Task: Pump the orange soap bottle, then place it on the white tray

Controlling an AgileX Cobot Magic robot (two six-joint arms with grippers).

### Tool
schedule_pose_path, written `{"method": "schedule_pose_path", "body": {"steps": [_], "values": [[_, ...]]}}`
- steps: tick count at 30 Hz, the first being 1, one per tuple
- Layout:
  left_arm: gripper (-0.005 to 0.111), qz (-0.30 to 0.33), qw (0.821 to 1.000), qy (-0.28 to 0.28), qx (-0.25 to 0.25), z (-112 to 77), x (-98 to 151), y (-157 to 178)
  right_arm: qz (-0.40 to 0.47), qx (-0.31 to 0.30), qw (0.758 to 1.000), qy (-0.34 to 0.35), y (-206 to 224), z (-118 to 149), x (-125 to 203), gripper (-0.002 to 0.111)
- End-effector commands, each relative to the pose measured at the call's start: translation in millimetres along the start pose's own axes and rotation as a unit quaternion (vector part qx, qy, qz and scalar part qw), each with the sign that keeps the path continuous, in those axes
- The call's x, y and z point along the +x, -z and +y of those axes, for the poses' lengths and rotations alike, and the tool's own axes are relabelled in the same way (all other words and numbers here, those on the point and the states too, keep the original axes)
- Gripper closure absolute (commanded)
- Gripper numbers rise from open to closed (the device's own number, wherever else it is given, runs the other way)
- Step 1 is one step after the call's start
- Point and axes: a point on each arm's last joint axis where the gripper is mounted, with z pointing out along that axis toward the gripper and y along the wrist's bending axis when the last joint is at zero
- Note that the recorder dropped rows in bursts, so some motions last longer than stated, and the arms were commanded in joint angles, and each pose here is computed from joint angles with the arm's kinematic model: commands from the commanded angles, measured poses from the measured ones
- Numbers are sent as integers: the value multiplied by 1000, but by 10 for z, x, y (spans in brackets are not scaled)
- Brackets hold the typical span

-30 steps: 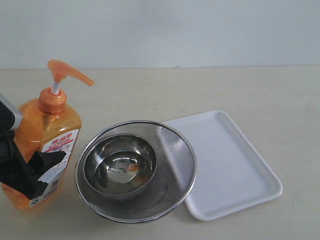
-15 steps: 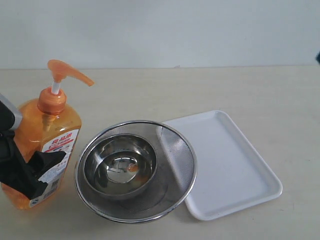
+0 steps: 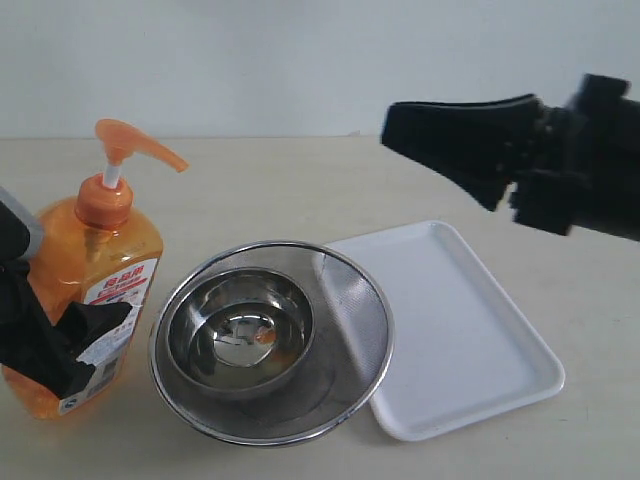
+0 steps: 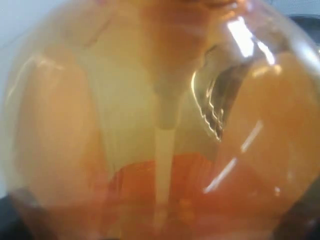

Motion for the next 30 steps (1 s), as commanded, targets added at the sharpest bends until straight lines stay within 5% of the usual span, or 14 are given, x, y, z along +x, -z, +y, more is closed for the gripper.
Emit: {"method": "schedule_pose_path", "body": {"steps": [1,11,30], "values": [[102,-22,1000,-2,1,4,-66,6,56,-4,998,33,-435,-7,3,108],[102,-24,999,-37,7,-9,-70,6,180,-28,980,85,-1239,97,260,108],[102,-30,999,-37,9,-17,-70,6,157,4,985,74,-1356,-26,274,108]]}}
